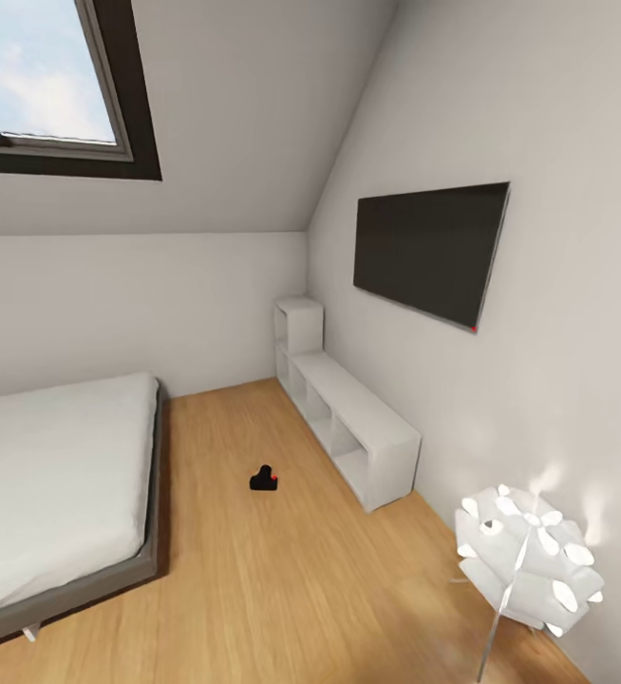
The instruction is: Attach the digital camera to the camera tripod in the bedroom.
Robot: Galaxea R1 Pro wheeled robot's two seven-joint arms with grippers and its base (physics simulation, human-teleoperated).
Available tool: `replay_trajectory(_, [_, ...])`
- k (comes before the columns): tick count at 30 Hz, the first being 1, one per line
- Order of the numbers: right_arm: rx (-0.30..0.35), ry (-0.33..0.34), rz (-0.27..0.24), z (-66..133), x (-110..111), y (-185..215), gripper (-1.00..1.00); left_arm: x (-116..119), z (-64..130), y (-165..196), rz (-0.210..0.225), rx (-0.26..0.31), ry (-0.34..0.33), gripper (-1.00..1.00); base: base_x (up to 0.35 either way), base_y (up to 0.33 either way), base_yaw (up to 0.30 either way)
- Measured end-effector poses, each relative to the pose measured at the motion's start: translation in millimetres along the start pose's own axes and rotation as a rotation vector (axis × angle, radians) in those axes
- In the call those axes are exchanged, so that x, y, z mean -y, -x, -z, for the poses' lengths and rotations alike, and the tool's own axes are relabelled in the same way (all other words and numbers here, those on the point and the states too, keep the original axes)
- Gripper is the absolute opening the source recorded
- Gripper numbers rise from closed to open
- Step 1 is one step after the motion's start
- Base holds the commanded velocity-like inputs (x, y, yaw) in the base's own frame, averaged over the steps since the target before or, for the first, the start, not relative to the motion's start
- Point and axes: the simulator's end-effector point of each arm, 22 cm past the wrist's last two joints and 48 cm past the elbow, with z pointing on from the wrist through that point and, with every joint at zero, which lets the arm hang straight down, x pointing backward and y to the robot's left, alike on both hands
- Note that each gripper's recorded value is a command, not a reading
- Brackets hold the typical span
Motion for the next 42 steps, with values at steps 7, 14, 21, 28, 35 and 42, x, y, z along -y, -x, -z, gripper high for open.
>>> replay_trajectory(7, [0.000,-0.001,0.000,0.0,1,0,1.00,0,0.0,0,0.000,0.000,0.000,1.00,0.326,0.080,0.000])
replay_trajectory(14, [0.000,-0.001,0.000,0.0,1,0,1.00,1,0.0,0,0.000,0.001,-0.001,1.00,0.326,0.091,0.000])
replay_trajectory(21, [0.002,0.004,0.001,-0.2,-3,1,1.00,1,0.0,0,0.000,0.000,-0.002,1.00,0.326,0.093,0.000])
replay_trajectory(28, [0.012,0.012,0.002,-0.6,-9,6,1.00,1,0.0,0,-0.001,0.001,-0.002,1.00,0.326,0.094,0.000])
replay_trajectory(35, [0.016,0.014,0.001,-0.7,-11,8,1.00,1,0.0,0,-0.001,0.001,-0.002,1.00,0.326,0.095,0.000])
replay_trajectory(42, [0.015,0.013,-0.001,-0.7,-10,7,1.00,1,0.0,0,-0.001,0.001,-0.002,1.00,0.326,0.095,0.000])
